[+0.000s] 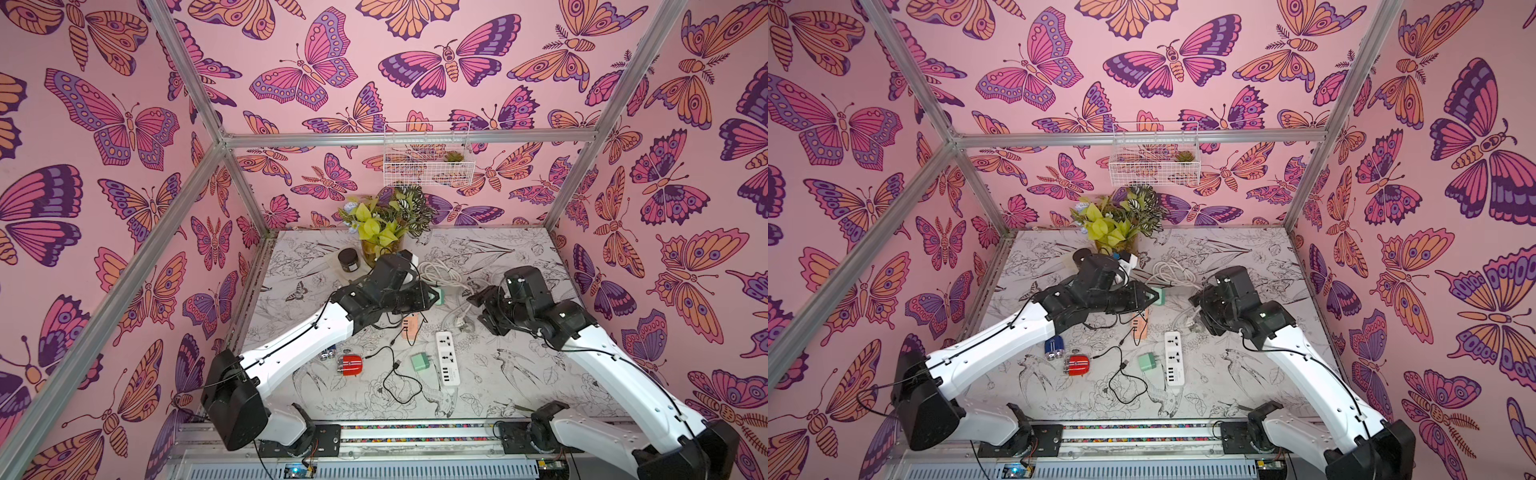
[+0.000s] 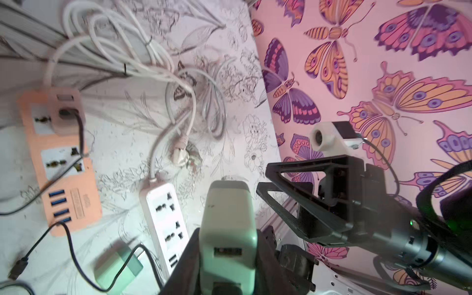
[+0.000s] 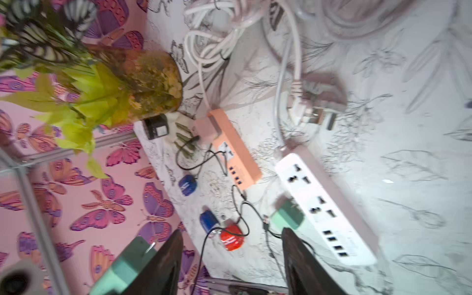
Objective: Charge the electric shaver
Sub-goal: Insert the plug into the socket.
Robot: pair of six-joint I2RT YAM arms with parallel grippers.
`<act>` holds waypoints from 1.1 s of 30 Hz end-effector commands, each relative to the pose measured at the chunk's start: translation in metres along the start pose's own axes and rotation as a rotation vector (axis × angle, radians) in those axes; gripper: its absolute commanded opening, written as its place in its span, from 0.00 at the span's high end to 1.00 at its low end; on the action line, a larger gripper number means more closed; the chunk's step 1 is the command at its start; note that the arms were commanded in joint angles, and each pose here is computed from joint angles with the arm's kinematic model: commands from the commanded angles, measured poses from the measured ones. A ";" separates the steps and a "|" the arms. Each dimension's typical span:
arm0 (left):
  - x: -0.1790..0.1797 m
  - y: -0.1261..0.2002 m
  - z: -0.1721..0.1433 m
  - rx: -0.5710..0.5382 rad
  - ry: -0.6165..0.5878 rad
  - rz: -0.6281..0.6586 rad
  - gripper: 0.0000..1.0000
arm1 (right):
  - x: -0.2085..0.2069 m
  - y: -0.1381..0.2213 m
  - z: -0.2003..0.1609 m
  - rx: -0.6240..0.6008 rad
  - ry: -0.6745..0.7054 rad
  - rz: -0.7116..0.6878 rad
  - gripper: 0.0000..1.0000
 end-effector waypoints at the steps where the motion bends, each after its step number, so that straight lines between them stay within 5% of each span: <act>1: 0.034 -0.022 -0.037 0.161 0.121 0.225 1.00 | -0.043 0.002 -0.007 0.033 0.183 -0.185 0.40; 8: 0.049 -0.069 -0.066 0.248 0.218 0.448 1.00 | -0.057 0.010 -0.015 0.044 0.309 -0.153 0.41; 18: 0.053 -0.092 -0.082 0.269 0.238 0.687 1.00 | -0.084 0.038 -0.018 -0.023 0.333 -0.173 0.41; 33: 0.063 -0.128 -0.074 0.225 0.185 0.763 1.00 | -0.087 0.050 -0.022 -0.026 0.339 -0.151 0.41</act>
Point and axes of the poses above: each gripper's point midway between its finger pads, its own y axis back along the fingers, its own x axis along the line the jaws close on, z = x × y, the point moved 3 cm from there along y, back along the fingers, and after that the axes turned 3 degrees about y, right-handed, at the moved point
